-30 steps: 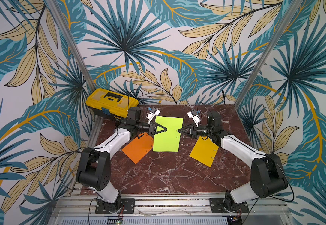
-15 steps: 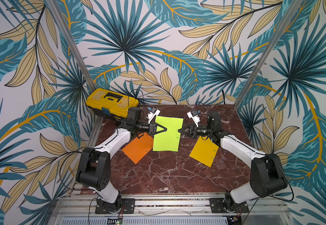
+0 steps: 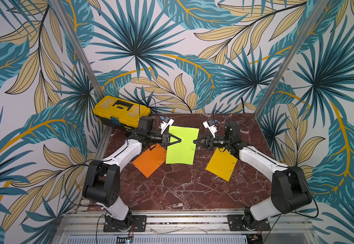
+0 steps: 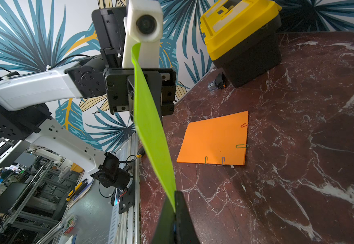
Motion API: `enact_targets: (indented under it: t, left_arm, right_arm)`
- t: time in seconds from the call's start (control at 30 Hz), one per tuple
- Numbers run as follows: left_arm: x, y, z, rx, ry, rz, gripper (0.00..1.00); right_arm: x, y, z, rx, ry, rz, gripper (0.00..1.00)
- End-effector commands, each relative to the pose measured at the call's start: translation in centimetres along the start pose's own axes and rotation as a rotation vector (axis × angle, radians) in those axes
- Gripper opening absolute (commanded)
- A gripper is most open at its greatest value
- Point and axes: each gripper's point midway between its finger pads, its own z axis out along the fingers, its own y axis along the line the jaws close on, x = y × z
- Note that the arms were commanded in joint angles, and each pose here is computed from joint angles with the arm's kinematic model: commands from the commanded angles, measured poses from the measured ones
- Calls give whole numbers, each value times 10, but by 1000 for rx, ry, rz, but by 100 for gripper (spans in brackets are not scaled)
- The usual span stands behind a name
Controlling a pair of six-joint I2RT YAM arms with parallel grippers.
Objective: Unclip the paperclips from the documents
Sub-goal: Remove the paper clip from the document.
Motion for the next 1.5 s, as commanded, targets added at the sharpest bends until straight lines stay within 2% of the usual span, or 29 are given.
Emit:
enact_targets:
  t: [0.0, 1.47]
  left_arm:
    - [-6, -8, -6, 10, -15, 58, 0]
    - [-5, -10, -7, 9, -17, 67, 0]
  right_arm:
    - [4, 1, 1, -5, 20, 0, 3]
    - [5, -7, -5, 55, 19, 3, 7]
